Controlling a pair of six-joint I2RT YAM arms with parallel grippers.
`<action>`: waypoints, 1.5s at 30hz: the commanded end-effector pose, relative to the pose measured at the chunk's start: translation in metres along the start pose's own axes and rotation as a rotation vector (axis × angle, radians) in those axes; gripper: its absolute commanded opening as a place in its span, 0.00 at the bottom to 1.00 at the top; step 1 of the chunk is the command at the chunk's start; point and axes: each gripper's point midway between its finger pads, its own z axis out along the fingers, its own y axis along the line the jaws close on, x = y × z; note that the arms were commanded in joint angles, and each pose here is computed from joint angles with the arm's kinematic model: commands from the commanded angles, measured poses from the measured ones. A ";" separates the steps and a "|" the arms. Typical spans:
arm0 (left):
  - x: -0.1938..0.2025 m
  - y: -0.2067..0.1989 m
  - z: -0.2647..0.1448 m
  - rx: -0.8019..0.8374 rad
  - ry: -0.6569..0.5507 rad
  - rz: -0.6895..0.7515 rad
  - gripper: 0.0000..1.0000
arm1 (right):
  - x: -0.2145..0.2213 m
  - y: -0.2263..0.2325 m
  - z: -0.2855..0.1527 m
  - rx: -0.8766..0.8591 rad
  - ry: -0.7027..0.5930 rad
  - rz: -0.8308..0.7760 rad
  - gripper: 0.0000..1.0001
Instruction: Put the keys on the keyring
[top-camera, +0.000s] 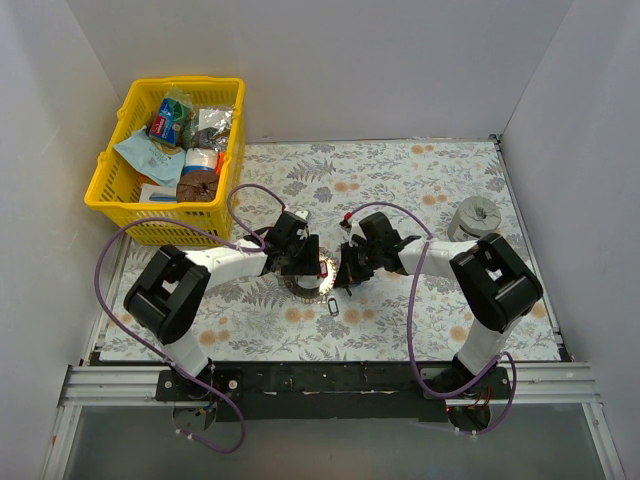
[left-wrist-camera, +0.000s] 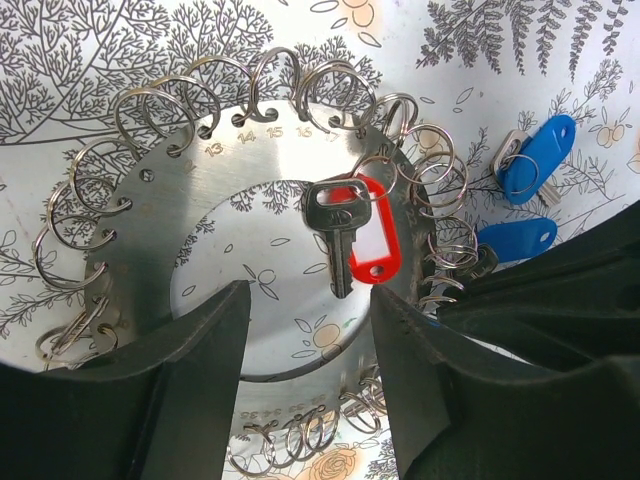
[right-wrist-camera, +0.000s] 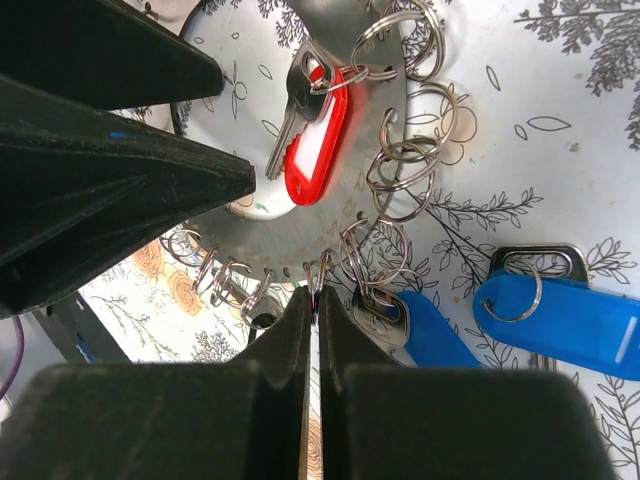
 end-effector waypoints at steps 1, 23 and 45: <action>0.000 0.001 -0.008 0.003 -0.011 -0.003 0.51 | -0.030 0.018 -0.006 -0.023 -0.084 -0.072 0.01; -0.009 0.017 -0.021 -0.087 -0.074 0.000 0.52 | -0.023 0.045 -0.009 0.161 -0.045 -0.343 0.41; -0.019 0.013 -0.044 -0.045 -0.131 -0.028 0.52 | -0.026 0.071 -0.010 0.019 -0.056 -0.411 0.42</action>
